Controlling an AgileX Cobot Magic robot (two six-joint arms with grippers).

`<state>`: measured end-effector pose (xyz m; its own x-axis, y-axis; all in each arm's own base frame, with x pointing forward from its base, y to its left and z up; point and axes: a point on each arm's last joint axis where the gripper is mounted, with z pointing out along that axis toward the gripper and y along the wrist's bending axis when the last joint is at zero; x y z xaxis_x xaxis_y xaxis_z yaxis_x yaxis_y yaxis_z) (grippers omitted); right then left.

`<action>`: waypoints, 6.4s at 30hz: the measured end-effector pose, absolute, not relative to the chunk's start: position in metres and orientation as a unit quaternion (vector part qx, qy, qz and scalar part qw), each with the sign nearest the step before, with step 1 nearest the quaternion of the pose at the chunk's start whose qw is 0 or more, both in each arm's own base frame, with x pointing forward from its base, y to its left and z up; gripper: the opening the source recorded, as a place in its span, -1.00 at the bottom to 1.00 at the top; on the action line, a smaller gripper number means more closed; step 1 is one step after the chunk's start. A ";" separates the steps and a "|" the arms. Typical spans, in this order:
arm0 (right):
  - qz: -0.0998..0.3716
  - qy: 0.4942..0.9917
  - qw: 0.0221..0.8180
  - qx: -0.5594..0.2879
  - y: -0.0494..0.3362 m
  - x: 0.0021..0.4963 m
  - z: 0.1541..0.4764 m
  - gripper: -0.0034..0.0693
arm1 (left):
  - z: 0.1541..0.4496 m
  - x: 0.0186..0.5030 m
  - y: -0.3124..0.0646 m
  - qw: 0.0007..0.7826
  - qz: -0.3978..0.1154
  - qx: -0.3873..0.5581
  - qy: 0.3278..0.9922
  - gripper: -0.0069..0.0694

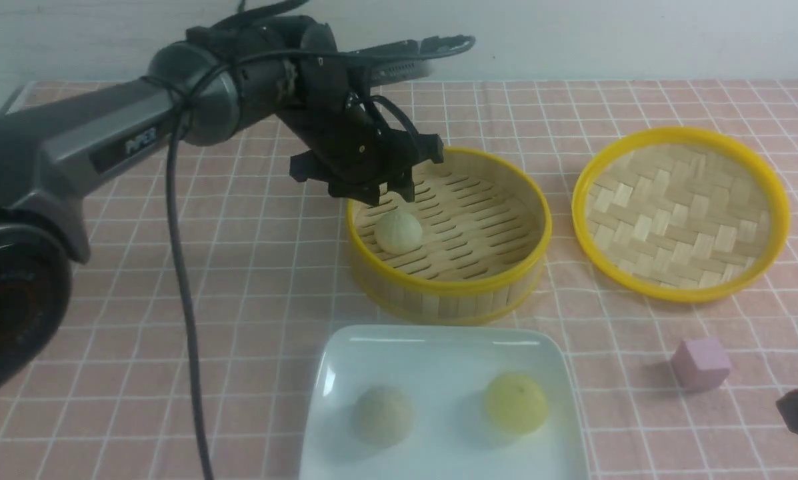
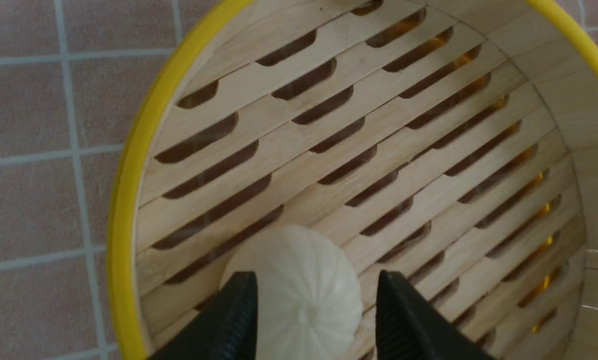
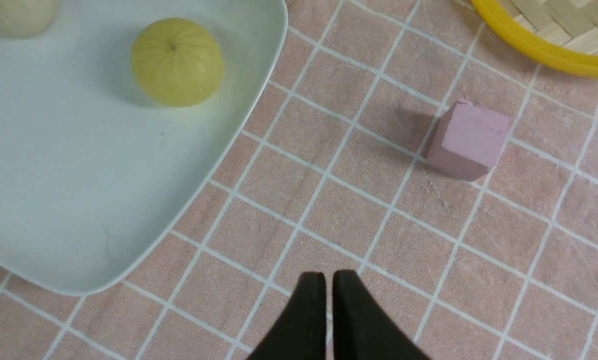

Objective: Put the steamed buns into the plate on the pink tablecloth.

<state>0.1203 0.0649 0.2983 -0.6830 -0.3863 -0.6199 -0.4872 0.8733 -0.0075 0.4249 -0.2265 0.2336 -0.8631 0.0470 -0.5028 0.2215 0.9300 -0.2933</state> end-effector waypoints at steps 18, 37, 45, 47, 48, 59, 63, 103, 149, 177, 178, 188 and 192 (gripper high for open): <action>0.080 0.913 0.320 -0.239 0.065 0.121 0.299 -0.80 | 0.334 0.352 -0.230 0.229 -0.181 0.144 0.946 -0.76; 0.082 0.916 0.312 -0.239 0.055 0.100 0.316 -0.76 | 0.207 0.288 -0.288 0.130 -0.098 0.161 0.973 -0.65; 0.108 0.887 0.392 -0.217 0.013 0.022 0.347 -0.77 | 0.207 0.287 -0.288 0.120 -0.098 0.138 0.978 -0.12; 0.117 0.877 0.415 -0.209 0.007 0.010 0.344 -0.84 | 0.207 0.287 -0.288 0.118 -0.101 0.136 0.978 -0.03; 0.125 0.870 0.431 -0.204 0.004 0.004 0.341 -0.87 | 0.207 0.287 -0.288 0.117 -0.103 0.135 0.979 0.02; 0.185 0.727 0.640 -0.163 0.014 0.023 0.287 -0.93 | 0.207 0.286 -0.289 0.116 -0.105 0.133 0.979 0.14; 0.187 0.719 0.649 -0.161 0.017 0.029 0.277 -0.93 | 0.207 0.287 -0.289 0.119 -0.108 0.133 0.978 0.14; 0.021 0.811 0.584 -0.013 0.002 0.051 0.173 -0.82 | 0.419 0.189 -0.154 0.317 -0.061 0.141 0.936 -0.40; 0.001 0.811 0.585 0.017 -0.001 0.052 0.173 -0.68 | 0.273 0.096 -0.079 0.499 -0.237 0.167 0.817 -0.74; 0.001 0.811 0.585 0.018 -0.001 0.052 0.173 -0.59 | 0.174 0.053 0.006 0.600 -0.027 -0.092 0.794 -0.68; 0.001 0.811 0.585 0.018 -0.001 0.052 0.173 -0.59 | 0.174 0.053 0.006 0.599 -0.027 -0.092 0.795 -0.67; 0.001 0.811 0.585 0.018 -0.001 0.052 0.173 -0.58 | 0.174 0.052 0.006 0.598 -0.027 -0.092 0.796 -0.64; 0.001 0.811 0.585 0.018 -0.001 0.052 0.173 -0.57 | 0.174 0.052 0.006 0.598 -0.027 -0.092 0.796 -0.64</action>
<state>0.0515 -0.0013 0.1734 -0.3146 0.0299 -0.9488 0.0273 0.9994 0.0224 0.0525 0.0061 0.1740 -0.2687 -0.1789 -0.9465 -0.1154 0.9815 -0.1528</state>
